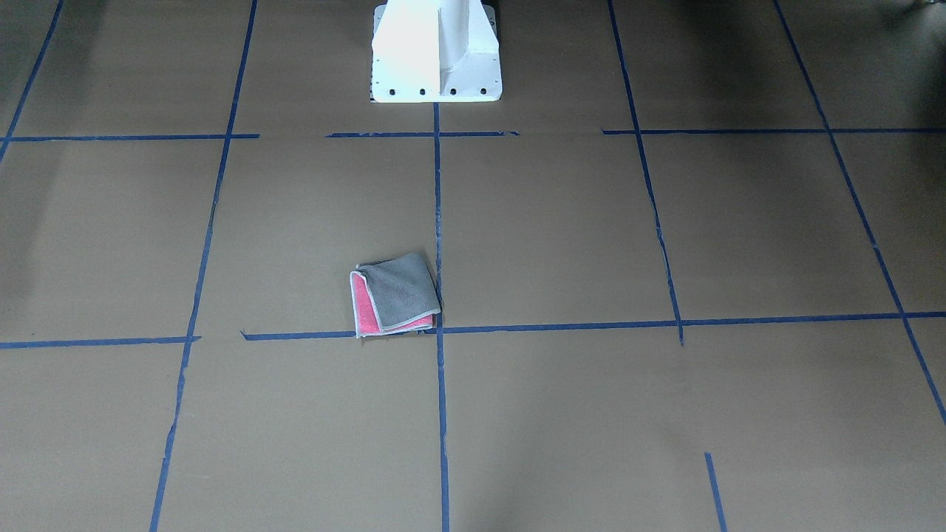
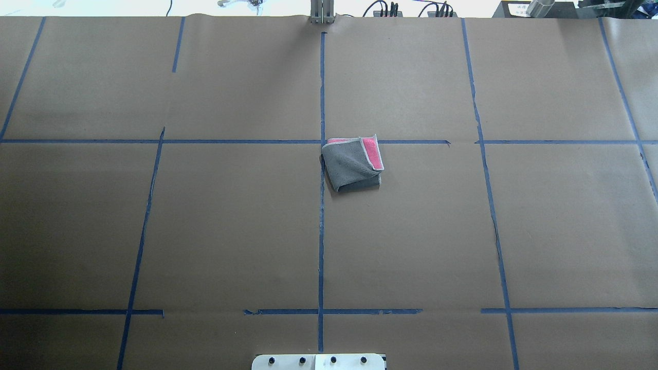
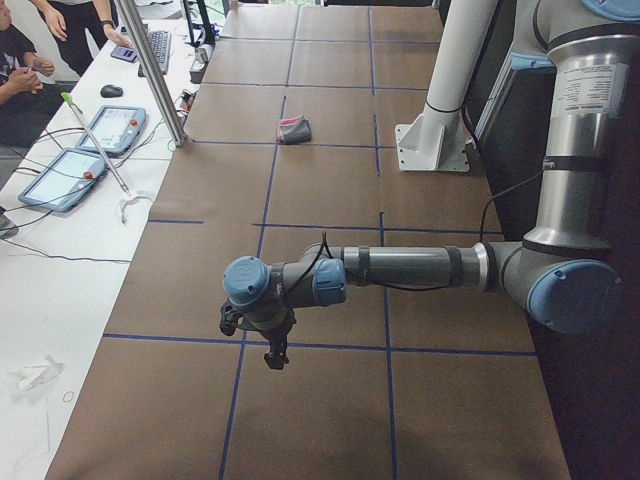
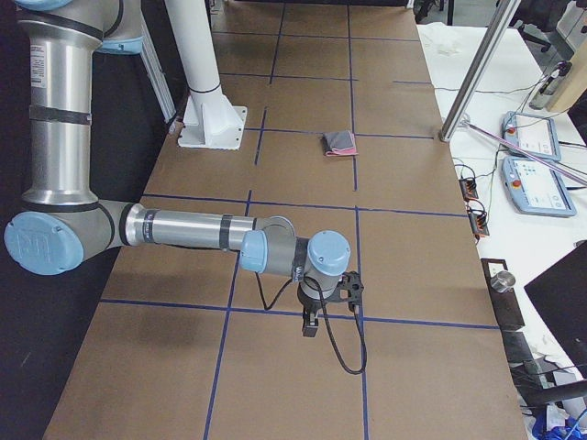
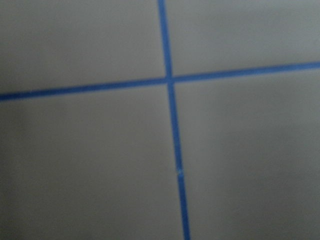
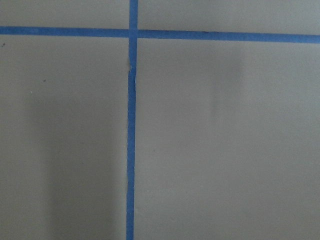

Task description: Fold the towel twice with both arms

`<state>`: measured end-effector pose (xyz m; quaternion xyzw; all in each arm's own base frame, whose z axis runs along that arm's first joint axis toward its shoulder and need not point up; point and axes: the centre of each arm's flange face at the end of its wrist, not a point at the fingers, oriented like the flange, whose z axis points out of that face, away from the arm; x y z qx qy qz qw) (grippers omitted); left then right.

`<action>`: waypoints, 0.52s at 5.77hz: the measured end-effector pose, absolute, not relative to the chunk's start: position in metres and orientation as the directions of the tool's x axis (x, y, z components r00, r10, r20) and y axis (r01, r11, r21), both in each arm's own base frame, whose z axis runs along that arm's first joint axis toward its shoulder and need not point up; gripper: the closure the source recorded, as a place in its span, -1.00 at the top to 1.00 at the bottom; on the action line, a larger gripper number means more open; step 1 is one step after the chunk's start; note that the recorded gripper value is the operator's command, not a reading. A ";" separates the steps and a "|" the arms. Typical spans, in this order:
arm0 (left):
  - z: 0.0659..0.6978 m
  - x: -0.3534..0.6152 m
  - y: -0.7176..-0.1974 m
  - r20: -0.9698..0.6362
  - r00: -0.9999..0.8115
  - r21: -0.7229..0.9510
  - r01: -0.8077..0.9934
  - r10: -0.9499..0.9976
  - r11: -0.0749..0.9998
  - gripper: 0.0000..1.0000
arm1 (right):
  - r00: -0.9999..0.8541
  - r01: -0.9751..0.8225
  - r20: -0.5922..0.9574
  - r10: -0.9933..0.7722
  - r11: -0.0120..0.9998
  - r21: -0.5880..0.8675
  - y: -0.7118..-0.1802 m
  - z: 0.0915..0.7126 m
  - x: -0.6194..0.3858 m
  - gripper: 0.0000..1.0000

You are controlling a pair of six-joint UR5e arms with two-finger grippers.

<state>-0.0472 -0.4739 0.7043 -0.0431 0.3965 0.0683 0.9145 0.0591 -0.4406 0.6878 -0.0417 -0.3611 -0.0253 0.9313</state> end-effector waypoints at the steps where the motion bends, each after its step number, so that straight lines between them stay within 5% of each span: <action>1: 0.719 -0.053 -0.459 -0.731 0.679 -0.032 -0.142 0.074 0.989 1.00 | 0.738 0.079 0.675 -0.014 0.995 -0.065 -0.434 0.691 0.059 1.00; 3: 0.719 -0.062 -0.446 -0.725 0.689 -0.086 -0.044 -0.032 0.995 1.00 | 0.739 0.074 0.673 -0.006 0.995 -0.074 -0.417 0.691 0.060 1.00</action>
